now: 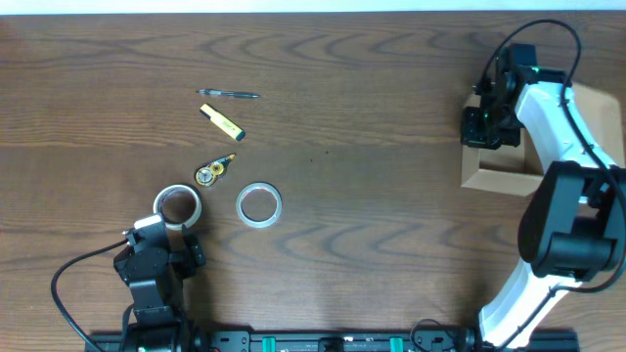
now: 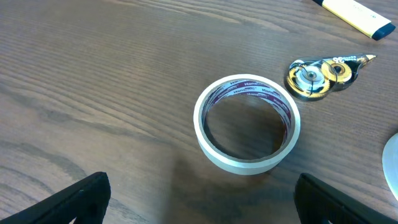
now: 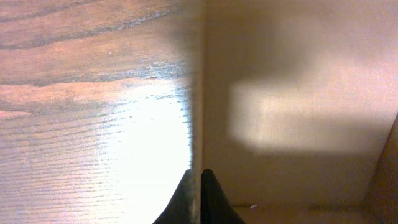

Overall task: Pack container
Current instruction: 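Reach the right gripper into the cardboard box's inner wall, then drag the box with the right gripper toward the table center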

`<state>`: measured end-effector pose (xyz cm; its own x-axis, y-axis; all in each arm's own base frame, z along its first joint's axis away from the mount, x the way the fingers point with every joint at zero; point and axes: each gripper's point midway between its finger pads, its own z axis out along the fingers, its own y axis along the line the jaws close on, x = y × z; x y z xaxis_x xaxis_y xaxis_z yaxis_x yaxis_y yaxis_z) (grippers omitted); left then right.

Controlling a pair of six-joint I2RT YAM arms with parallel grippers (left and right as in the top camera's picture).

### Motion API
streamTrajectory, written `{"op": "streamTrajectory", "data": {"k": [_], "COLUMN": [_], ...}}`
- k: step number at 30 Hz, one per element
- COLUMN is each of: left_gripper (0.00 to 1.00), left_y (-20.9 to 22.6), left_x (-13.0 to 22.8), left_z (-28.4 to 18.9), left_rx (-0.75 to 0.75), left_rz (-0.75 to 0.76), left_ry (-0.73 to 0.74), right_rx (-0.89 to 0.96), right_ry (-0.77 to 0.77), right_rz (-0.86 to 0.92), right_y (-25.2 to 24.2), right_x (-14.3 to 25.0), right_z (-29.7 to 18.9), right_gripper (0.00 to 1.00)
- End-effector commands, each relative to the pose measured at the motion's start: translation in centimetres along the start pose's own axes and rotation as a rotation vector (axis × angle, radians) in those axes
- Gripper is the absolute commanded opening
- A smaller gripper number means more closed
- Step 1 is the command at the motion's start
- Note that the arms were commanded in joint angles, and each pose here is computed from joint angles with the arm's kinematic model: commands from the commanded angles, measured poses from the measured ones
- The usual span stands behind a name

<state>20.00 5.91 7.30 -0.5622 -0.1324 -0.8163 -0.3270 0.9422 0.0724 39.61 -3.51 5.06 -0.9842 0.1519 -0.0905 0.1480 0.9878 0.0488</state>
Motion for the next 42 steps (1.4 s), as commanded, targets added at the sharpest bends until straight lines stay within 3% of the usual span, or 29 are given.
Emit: {"op": "streamTrajectory", "data": {"k": [1, 6, 12, 20, 23, 26, 34, 42], "left_gripper": [0.95, 0.96, 0.95, 0.95, 0.95, 0.95, 0.95, 0.95], "left_y": [-0.1, -0.1, -0.1, -0.1, -0.1, -0.1, -0.1, -0.1], "left_x": [0.6, 0.6, 0.6, 0.6, 0.6, 0.6, 0.6, 0.6], "left_z": [0.3, 0.3, 0.3, 0.3, 0.3, 0.3, 0.3, 0.3], "left_rx": [0.002, 0.002, 0.002, 0.002, 0.002, 0.002, 0.002, 0.002], "left_rz": [0.02, 0.02, 0.02, 0.02, 0.02, 0.02, 0.02, 0.02], "left_ry": [0.011, 0.011, 0.011, 0.011, 0.011, 0.011, 0.011, 0.011], "right_rx": [-0.007, -0.014, -0.043, -0.065, -0.067, -0.032, -0.04, -0.048], "right_ry": [-0.01, -0.022, -0.032, -0.037, -0.043, -0.034, -0.02, 0.005], "right_rz": [-0.036, -0.187, -0.521, -1.022, -1.122, -1.195, -1.589, -1.696], "right_y": [0.8, 3.4, 10.7, 21.5, 24.2, 25.7, 28.0, 27.3], "right_x": [-0.4, -0.6, 0.4, 5.6, 7.4, 9.2, 12.2, 12.4], "right_z": [-0.3, -1.2, -2.4, -2.5, -2.6, -2.6, -2.7, -2.6], "right_gripper": [0.01, 0.01, 0.01, 0.01, 0.01, 0.01, 0.01, 0.01]}}
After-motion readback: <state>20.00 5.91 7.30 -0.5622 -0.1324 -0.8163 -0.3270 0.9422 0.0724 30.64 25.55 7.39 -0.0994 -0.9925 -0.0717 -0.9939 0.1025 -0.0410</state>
